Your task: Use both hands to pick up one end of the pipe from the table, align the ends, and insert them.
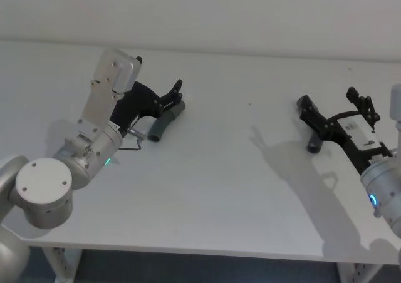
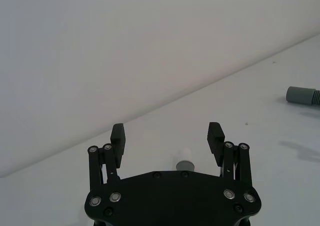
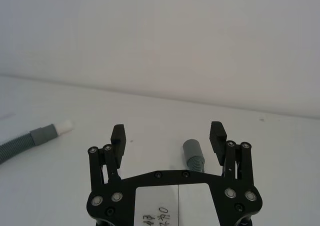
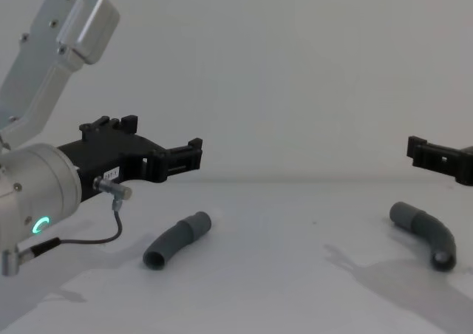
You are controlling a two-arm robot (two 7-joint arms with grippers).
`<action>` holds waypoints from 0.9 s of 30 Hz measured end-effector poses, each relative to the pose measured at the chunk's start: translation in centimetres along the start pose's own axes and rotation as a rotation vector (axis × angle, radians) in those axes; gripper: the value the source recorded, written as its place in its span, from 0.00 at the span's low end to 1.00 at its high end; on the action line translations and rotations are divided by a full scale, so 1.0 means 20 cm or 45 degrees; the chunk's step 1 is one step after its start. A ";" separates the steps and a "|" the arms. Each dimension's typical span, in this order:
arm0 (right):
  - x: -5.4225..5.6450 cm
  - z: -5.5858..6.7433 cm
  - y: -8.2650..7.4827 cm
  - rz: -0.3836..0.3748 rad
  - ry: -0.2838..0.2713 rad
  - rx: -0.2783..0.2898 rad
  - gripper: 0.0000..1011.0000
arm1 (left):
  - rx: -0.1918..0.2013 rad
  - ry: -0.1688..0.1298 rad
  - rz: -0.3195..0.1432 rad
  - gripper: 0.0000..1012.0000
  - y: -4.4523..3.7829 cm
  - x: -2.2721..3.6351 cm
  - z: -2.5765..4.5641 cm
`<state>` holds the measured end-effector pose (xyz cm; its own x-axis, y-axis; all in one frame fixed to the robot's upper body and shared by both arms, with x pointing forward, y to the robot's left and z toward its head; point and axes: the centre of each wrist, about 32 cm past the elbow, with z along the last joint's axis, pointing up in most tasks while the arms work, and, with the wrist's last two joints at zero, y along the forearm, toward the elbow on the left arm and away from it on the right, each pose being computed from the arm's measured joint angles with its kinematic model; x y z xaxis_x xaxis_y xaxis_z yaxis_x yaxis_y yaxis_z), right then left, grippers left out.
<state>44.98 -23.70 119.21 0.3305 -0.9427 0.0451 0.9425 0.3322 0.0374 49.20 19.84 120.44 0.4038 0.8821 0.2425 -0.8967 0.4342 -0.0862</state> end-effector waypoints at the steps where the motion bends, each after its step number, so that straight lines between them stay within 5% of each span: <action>1: 0.00 0.00 -0.01 0.000 0.000 0.006 0.99 | 0.000 0.000 0.000 0.99 0.000 0.000 0.000; 27: -0.01 -0.02 -0.03 0.002 0.003 0.030 0.99 | 0.000 0.000 0.000 0.99 0.000 0.000 0.000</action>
<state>44.33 -23.71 118.88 0.3323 -0.9422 0.0432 0.9405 0.3345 0.0606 49.20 19.84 120.44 0.4040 0.8820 0.2424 -0.8967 0.4343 -0.0859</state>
